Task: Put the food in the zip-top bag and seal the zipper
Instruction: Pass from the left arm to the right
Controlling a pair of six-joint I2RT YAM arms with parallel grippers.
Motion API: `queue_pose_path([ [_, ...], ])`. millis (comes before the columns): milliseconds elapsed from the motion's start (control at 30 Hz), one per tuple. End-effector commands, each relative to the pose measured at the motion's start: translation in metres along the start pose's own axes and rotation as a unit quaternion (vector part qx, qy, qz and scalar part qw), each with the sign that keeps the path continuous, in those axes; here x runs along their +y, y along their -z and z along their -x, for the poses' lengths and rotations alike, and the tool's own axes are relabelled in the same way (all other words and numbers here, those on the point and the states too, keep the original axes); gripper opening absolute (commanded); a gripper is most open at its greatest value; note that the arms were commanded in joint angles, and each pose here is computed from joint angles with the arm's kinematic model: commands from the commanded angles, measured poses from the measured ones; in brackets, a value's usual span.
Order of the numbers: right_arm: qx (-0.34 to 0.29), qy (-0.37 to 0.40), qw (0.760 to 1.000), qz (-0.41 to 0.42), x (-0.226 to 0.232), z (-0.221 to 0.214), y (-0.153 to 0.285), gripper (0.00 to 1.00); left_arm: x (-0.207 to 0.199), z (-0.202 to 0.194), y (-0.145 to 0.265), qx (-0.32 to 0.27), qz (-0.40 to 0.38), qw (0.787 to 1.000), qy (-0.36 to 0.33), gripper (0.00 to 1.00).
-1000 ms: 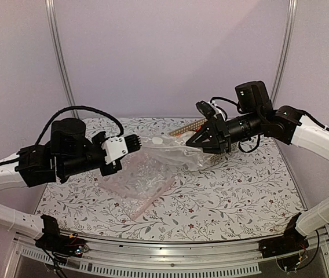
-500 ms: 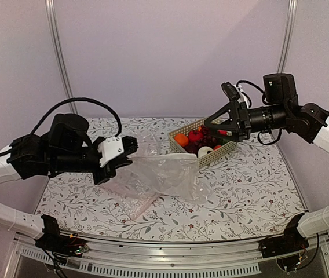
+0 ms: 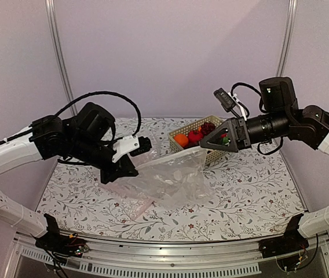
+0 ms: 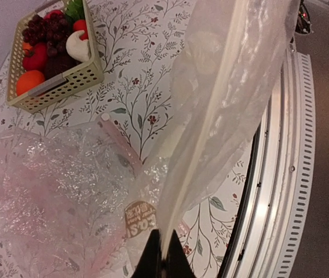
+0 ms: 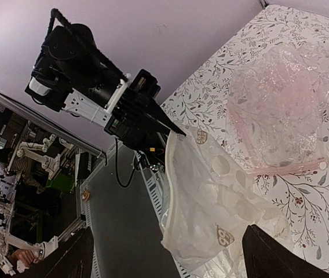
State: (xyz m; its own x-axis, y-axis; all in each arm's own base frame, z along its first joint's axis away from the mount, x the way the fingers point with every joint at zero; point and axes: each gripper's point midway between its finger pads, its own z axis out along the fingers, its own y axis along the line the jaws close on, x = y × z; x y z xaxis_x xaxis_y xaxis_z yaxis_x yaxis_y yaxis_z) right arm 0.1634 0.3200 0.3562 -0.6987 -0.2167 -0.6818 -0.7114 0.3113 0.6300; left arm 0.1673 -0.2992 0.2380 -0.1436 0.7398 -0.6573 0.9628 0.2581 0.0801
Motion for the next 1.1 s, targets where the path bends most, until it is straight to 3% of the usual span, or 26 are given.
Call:
queue_pose_path([
  [0, -0.005, 0.031, 1.0, -0.002, 0.007, 0.001, 0.003, 0.9, -0.003, -0.005, 0.003, 0.018, -0.032, 0.999, 0.029, 0.0],
  [267, 0.02, 0.044, 0.998, -0.043, -0.009, -0.01, -0.011, 0.91, -0.006, -0.006, 0.001, 0.027, -0.052, 0.998, 0.026, 0.0],
  [433, 0.054, 0.061, 0.996, -0.036, -0.006, -0.017, -0.029, 0.87, -0.006, -0.006, -0.002, 0.037, -0.058, 0.997, 0.034, 0.0],
  [833, 0.081, 0.048, 0.995, -0.027, -0.018, -0.034, -0.053, 0.6, -0.001, 0.003, 0.0, 0.02, -0.052, 0.998, 0.031, 0.0],
  [1067, 0.074, 0.045, 0.996, -0.027, -0.023, -0.035, -0.057, 0.37, 0.001, 0.005, 0.003, 0.012, -0.049, 0.998, 0.031, 0.0],
])
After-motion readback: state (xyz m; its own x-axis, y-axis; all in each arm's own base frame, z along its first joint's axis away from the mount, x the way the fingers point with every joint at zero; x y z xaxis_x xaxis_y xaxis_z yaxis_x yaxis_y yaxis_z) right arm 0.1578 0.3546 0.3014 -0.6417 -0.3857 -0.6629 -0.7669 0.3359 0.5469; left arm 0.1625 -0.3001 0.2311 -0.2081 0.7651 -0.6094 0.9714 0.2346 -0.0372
